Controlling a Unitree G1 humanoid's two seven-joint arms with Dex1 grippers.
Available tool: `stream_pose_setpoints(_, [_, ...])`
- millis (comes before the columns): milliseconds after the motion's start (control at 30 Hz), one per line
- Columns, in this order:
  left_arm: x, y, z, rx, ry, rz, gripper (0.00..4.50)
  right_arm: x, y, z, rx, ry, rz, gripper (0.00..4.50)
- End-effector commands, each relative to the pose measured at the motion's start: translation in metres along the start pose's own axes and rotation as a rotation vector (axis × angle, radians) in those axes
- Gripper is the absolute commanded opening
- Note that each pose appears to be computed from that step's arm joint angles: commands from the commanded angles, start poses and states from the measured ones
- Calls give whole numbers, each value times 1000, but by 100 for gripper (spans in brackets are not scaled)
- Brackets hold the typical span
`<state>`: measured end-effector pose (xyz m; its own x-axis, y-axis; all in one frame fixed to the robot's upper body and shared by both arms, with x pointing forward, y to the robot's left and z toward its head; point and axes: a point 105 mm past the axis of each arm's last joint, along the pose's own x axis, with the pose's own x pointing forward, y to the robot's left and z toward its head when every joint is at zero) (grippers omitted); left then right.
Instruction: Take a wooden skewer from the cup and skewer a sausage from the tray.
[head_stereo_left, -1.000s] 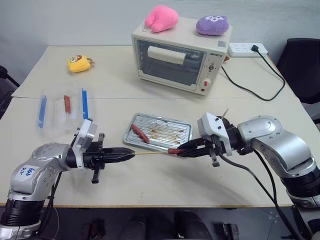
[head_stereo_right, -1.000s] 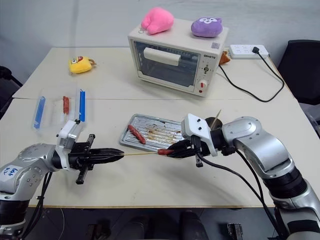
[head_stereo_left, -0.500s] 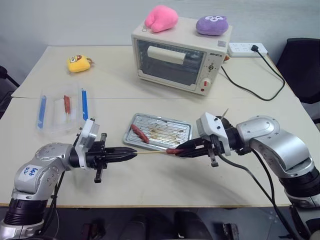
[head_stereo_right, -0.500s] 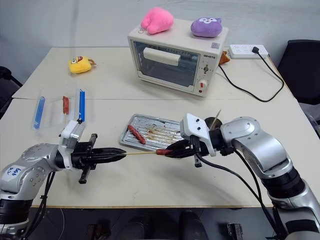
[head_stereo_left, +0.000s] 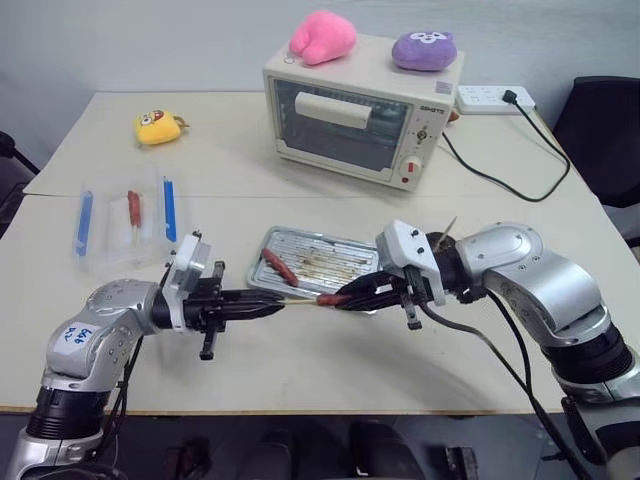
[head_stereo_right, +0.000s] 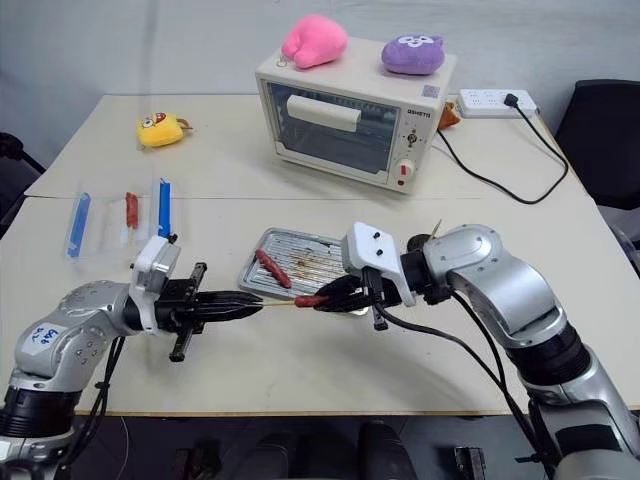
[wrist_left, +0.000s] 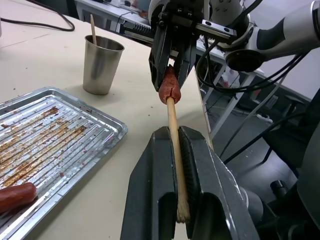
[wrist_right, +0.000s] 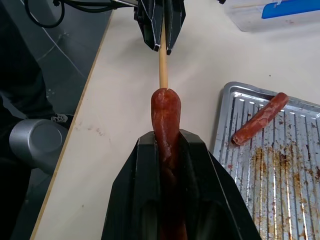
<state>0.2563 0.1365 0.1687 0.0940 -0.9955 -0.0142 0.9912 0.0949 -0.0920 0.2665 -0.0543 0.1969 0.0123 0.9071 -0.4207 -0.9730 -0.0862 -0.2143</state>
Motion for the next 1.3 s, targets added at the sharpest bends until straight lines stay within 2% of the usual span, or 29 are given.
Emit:
stream_pose_setpoints(33, [17, -6, 6, 46, -9, -67, 0, 13, 9, 20, -72, -60, 70, 49])
stream_pose_setpoints(267, [16, -5, 7, 53, -33, -45, 0, 8, 12, 19, -35, -67, 69, 49])
stream_pose_setpoints(333, [9, -5, 7, 53, -38, -15, 0, 0, 12, 18, -17, -66, 50, 81])
stream_pose_setpoints(400, [-2, -4, 5, 59, -36, 29, 0, -9, 11, 16, -33, -60, 19, 117])
stream_pose_setpoints(433, [-8, -4, 4, 64, -39, 57, 0, -14, 13, 15, -42, -64, 13, 156])
stream_pose_setpoints(467, [-14, -2, 4, 73, -42, 90, 0, -18, 14, 16, -57, -75, 1, 173])
stream_pose_setpoints(567, [-33, -1, 4, 91, -61, 189, 0, -28, 17, 20, -81, -110, -27, 262])
stream_pose_setpoints(700, [-55, -3, 8, 87, -138, 332, 0, -39, 20, 28, -152, -217, -77, 359])
stream_pose_setpoints(800, [-70, -3, 8, 75, -197, 439, 0, -52, 24, 31, -160, -355, -133, 442])
stream_pose_setpoints(933, [-93, -2, 8, 80, -323, 650, 0, -64, 24, 31, 12, -553, -276, 446])
stream_pose_setpoints(967, [-101, 0, 11, 97, -373, 723, 0, -63, 28, 31, -7, -577, -298, 446])
stream_pose_setpoints(1100, [-141, 16, 28, 182, -602, 1077, 0, -65, 28, 25, -83, -623, -495, 446])
stream_pose_setpoints(1233, [-167, 39, 36, 183, -689, 1274, 0, -77, 17, 5, -119, -602, -703, 446])
stream_pose_setpoints(1300, [-178, 53, 39, 185, -705, 1347, 0, -80, 15, -6, -103, -593, -746, 446])
